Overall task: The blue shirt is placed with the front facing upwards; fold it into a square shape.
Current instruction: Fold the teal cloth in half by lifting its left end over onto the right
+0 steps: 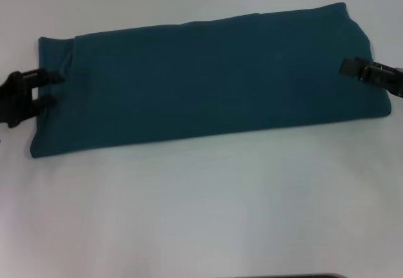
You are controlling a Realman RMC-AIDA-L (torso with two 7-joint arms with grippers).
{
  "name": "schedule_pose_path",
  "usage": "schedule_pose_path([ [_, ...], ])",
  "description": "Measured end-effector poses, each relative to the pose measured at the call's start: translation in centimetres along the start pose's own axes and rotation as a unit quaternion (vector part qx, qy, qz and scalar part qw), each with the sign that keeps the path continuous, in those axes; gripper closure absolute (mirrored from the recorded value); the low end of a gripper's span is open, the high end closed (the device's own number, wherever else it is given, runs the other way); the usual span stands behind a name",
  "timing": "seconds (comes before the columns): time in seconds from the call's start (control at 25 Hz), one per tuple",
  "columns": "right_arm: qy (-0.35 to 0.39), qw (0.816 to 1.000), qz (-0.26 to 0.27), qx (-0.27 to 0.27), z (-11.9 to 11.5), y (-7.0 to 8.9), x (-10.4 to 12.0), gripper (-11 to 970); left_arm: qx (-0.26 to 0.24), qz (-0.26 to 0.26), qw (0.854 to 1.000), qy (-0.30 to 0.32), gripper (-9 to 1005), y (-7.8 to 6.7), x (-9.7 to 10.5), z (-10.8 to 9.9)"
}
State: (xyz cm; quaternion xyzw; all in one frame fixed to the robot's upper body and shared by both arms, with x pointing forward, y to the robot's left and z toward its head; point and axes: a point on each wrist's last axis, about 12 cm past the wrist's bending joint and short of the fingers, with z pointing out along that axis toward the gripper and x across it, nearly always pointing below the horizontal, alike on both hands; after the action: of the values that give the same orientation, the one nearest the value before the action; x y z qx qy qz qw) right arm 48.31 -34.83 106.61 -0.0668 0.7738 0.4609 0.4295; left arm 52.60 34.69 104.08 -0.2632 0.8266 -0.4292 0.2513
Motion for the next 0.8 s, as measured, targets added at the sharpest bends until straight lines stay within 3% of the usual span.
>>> schedule_pose_path([
  [0.12,0.000,1.000,-0.002,0.001,-0.1,0.0,-0.1,53,0.021,0.076,0.996,0.031,339,-1.4,-0.7,-0.9],
  [0.16,0.000,1.000,-0.004,0.001,-0.1,0.0,-0.1,53,0.036,0.147,0.987,0.057,339,-2.4,-1.0,-1.3],
  [0.36,0.001,1.000,-0.007,0.005,-0.3,-0.2,-0.2,53,0.032,0.271,0.957,0.099,335,-4.1,-1.8,-1.7],
  [0.52,0.002,1.000,-0.007,0.003,-0.3,-0.2,-0.2,53,-0.026,0.238,0.967,0.086,333,-3.8,-2.9,-1.4],
  [0.8,0.001,1.000,-0.008,0.002,-0.2,-0.1,-0.3,53,-0.030,0.210,0.974,0.076,328,-4.2,-3.2,-1.0],
])
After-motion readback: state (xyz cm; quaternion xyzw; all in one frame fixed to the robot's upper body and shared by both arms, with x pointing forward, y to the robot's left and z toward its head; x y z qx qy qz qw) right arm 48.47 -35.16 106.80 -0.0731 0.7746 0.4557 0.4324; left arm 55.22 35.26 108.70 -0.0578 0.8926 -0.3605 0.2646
